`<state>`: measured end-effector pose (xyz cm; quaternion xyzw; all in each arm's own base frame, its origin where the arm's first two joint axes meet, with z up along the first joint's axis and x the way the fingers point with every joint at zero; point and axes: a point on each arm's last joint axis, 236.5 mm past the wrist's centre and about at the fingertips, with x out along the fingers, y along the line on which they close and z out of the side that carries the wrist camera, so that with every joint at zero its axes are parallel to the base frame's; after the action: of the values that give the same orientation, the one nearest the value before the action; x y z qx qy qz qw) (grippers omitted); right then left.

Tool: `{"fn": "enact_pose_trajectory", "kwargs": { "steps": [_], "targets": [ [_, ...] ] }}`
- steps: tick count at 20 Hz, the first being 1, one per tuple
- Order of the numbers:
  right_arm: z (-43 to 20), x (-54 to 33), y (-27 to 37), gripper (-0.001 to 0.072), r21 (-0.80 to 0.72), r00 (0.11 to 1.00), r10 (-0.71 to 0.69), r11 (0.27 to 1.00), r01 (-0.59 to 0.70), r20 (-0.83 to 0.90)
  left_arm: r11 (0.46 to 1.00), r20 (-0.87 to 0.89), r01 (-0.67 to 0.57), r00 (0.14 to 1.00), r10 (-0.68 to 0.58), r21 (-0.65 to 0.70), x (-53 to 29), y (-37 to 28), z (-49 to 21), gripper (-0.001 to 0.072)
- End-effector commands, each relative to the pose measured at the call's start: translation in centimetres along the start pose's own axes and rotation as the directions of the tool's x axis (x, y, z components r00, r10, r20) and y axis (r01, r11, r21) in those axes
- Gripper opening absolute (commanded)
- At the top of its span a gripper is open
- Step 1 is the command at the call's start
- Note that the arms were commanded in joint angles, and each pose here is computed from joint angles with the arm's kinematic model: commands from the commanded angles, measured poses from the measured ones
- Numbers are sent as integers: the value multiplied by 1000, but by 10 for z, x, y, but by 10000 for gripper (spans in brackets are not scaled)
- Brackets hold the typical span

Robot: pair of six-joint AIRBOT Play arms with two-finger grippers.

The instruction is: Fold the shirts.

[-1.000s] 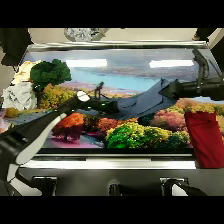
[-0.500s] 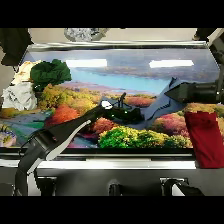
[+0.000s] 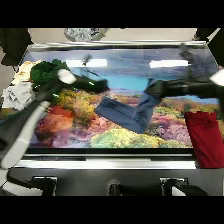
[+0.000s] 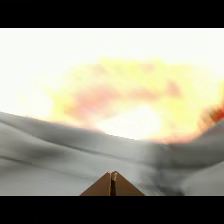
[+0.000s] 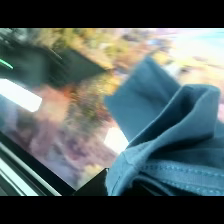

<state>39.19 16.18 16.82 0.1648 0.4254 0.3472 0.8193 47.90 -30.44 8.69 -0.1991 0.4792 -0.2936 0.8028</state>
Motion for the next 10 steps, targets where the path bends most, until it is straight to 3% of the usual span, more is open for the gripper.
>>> {"fn": "enact_pose_trajectory", "kwargs": {
  "steps": [1, 4, 5, 6, 7, 8, 10],
  "targets": [
    [6, 91, 14, 38, 37, 994, 105, 994, -105, 5, 981, 190, -187, 966, 176, 43, -117, 42, 53, 31],
    [-5, 166, 5, 41, 171, 987, 161, 972, -160, 4, 976, 277, -212, 942, 191, 48, -177, 36, 64, 32],
    [-12, 185, 2, 73, 211, 983, 184, 961, -180, 0, 975, 299, -213, 936, 187, 57, -188, 30, 65, 32],
    [-17, 201, 3, 284, 242, 975, 222, 946, -216, 1, 975, 311, -211, 933, 182, 63, -194, 25, 66, 32],
    [-18, 208, 4, 591, 243, 968, 251, 938, -247, 14, 975, 314, -211, 932, 180, 67, -196, 23, 66, 32],
    [-14, 209, -1, 663, 228, 968, 249, 941, -249, 33, 973, 312, -221, 931, 190, 66, -195, 26, 65, 32],
    [5, 195, -17, 663, 213, 976, 198, 954, -213, 88, 967, 288, -250, 931, 223, 59, -188, 40, 59, 32]
  ]
}}
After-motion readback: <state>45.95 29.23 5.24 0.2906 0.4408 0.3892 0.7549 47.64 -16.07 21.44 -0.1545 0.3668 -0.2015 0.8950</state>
